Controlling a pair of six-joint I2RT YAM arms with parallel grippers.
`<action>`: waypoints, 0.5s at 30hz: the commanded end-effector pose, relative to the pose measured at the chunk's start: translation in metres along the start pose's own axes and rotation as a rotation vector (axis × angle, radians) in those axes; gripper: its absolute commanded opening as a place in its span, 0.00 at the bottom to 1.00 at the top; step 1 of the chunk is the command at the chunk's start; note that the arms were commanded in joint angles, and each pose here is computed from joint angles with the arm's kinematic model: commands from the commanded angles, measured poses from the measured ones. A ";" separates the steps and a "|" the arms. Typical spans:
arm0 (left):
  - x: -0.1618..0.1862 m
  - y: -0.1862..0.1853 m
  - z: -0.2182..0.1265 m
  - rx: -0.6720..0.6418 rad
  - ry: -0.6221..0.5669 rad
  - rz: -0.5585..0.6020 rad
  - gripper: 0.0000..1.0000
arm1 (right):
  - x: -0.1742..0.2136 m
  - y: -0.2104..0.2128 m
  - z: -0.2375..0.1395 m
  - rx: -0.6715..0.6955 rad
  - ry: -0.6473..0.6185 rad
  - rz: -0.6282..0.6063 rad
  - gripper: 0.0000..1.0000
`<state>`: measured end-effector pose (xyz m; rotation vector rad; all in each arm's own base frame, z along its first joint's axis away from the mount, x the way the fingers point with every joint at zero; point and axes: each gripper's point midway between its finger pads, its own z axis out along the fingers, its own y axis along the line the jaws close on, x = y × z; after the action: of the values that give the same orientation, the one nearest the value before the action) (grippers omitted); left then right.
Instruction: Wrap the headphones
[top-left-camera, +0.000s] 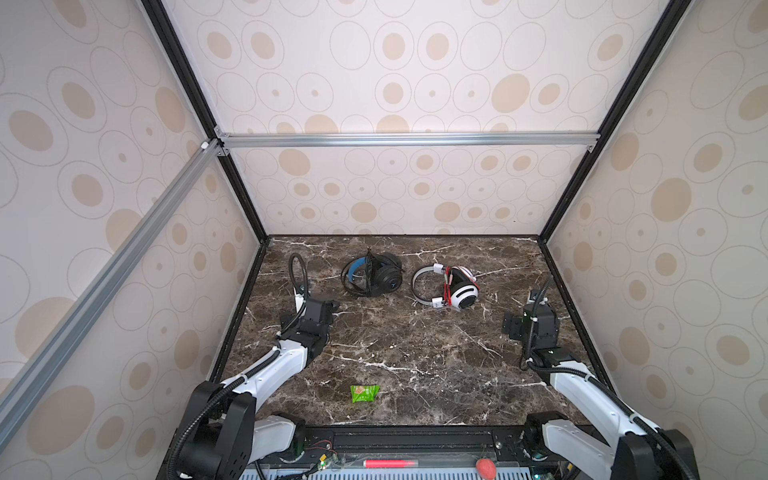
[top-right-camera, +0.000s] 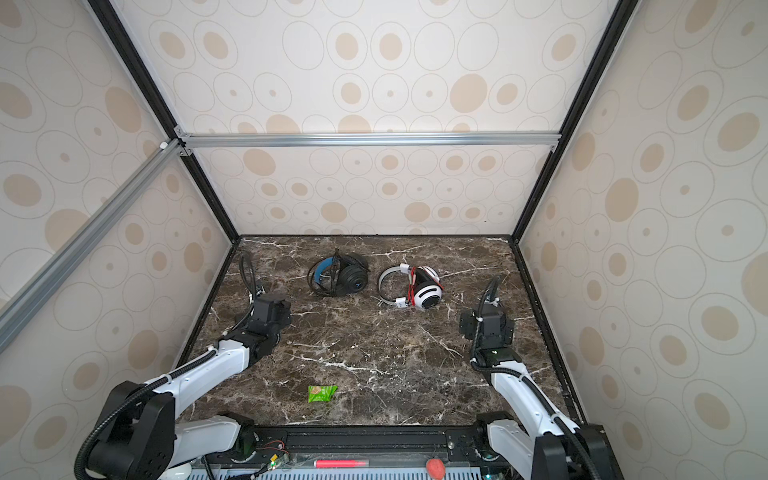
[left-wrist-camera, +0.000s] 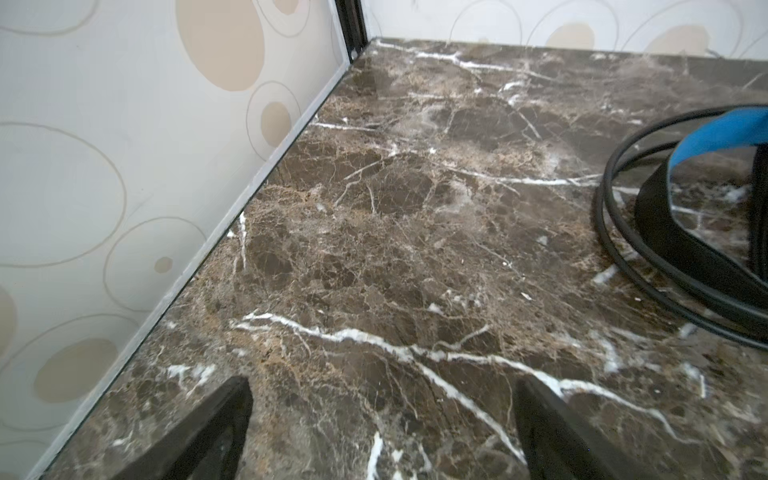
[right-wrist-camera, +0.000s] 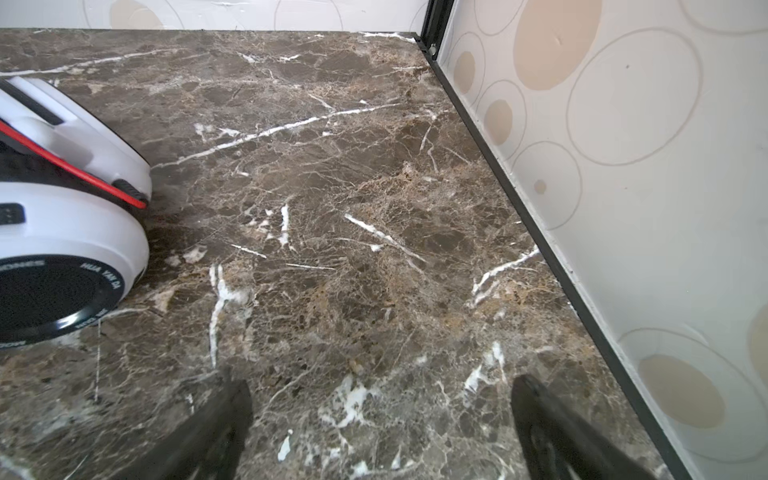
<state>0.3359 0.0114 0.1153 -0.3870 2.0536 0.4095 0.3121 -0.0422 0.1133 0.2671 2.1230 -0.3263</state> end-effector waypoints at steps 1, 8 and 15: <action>-0.058 -0.002 -0.001 -0.012 -0.272 -0.088 0.98 | -0.025 0.007 0.006 -0.054 -0.136 0.066 1.00; -0.077 0.004 0.011 -0.046 -0.405 -0.049 0.98 | -0.019 0.022 0.028 -0.132 -0.147 0.064 1.00; -0.098 0.000 0.036 0.016 -0.466 -0.070 0.98 | -0.032 0.037 0.052 -0.186 -0.178 0.069 1.00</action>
<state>0.3934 0.0339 0.1535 -0.3283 1.6997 0.4306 0.3600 -0.0322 0.0868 0.2274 2.0433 -0.1566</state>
